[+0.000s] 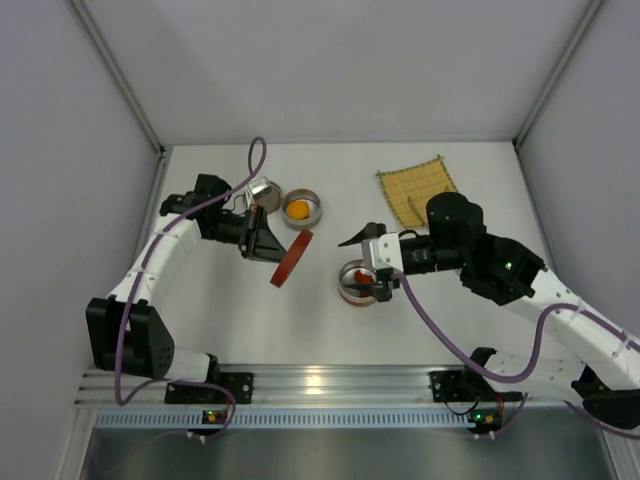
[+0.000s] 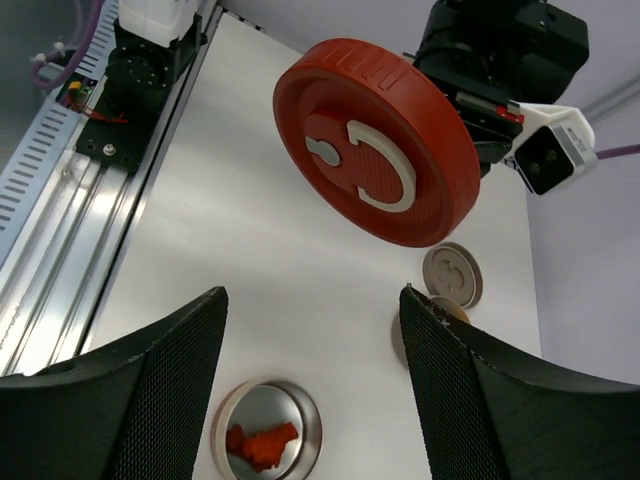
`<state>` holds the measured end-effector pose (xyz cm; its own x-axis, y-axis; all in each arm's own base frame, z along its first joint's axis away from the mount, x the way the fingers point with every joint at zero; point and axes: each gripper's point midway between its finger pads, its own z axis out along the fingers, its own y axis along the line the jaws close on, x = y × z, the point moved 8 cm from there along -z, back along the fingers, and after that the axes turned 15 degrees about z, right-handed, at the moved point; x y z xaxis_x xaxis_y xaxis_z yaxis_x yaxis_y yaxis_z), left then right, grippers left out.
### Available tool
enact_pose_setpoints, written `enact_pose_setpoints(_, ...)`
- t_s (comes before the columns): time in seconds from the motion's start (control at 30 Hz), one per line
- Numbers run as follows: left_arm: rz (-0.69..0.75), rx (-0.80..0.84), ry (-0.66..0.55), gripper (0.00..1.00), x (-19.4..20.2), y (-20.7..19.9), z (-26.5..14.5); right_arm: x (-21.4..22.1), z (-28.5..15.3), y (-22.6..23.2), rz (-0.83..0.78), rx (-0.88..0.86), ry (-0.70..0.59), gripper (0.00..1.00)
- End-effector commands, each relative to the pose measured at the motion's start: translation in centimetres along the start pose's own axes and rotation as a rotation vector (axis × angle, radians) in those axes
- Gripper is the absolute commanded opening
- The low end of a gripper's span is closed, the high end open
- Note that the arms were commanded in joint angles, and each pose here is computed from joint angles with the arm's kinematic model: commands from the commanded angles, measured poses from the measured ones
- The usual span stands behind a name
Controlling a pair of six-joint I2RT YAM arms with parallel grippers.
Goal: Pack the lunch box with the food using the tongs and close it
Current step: Pick up the box lid from the center of the board.
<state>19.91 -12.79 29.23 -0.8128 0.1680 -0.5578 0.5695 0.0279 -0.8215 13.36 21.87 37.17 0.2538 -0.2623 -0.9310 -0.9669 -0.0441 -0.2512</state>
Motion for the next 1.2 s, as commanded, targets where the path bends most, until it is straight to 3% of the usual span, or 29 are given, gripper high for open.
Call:
enact_pose_setpoints(0.0,0.037,0.215,-0.072,0.0,-0.8,-2.5,-0.2,-1.7,1.8,-0.5,-0.103,-0.001,-0.024,0.69)
enact_pose_setpoints(0.43,0.07,0.213,-0.082,0.0,-0.3,-2.7,-0.2,-2.2,4.8,-2.8,-0.06,0.197,-0.115,0.71)
enact_pose_setpoints(1.17,0.088,0.208,-0.093,0.0,-1.9,-2.8,-0.2,-0.7,5.1,-0.5,0.069,0.113,-0.097,0.7)
